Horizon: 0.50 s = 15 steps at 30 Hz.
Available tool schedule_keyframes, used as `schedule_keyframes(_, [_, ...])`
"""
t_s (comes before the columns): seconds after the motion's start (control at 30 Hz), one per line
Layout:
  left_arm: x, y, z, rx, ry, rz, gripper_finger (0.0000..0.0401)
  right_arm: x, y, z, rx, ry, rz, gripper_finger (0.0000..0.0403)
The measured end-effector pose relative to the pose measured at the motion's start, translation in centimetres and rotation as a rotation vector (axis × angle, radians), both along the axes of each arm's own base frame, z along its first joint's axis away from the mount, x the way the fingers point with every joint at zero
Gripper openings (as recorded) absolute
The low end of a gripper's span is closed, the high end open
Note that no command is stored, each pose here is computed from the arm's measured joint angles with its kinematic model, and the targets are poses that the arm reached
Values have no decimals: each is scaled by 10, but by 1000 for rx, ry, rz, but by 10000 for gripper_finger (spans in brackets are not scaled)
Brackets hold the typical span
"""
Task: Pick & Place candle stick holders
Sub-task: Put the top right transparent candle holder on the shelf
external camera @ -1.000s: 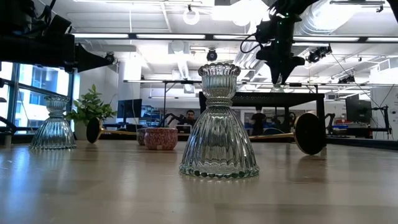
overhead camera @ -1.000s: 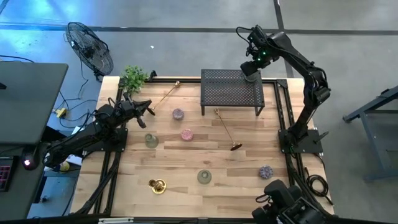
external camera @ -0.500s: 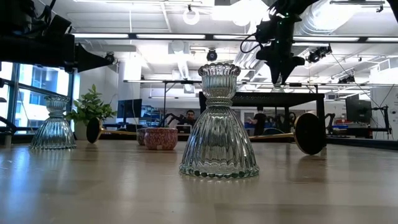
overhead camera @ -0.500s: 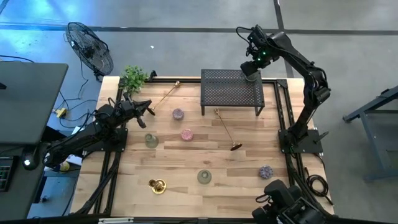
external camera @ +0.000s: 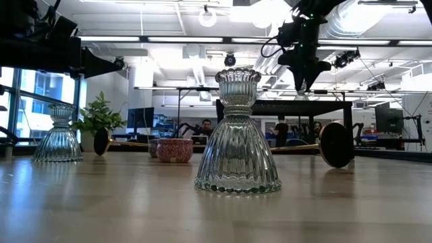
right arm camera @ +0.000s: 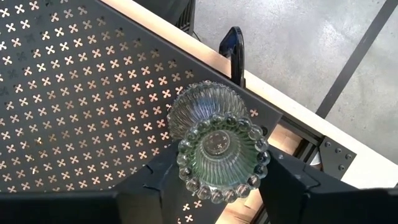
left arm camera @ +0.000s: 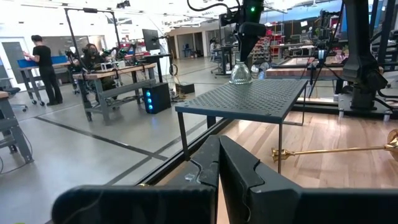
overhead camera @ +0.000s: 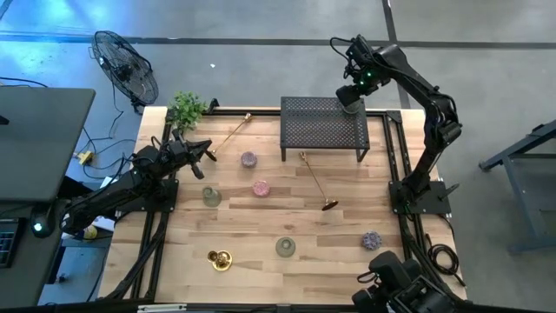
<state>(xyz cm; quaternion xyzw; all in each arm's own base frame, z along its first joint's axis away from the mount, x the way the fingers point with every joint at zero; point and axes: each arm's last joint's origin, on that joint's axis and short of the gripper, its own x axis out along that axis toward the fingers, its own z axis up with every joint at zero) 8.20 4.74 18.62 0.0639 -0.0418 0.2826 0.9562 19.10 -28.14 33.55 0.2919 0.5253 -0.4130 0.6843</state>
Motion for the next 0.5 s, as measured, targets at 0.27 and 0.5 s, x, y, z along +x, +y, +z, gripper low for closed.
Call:
schedule_keyframes(0.27, [0, 0, 0, 0, 0, 0, 1, 0, 0, 0, 2, -1, 1, 181])
schedule_keyframes(0.5, [0, 0, 0, 0, 0, 0, 1, 0, 0, 0, 3, 0, 1, 161])
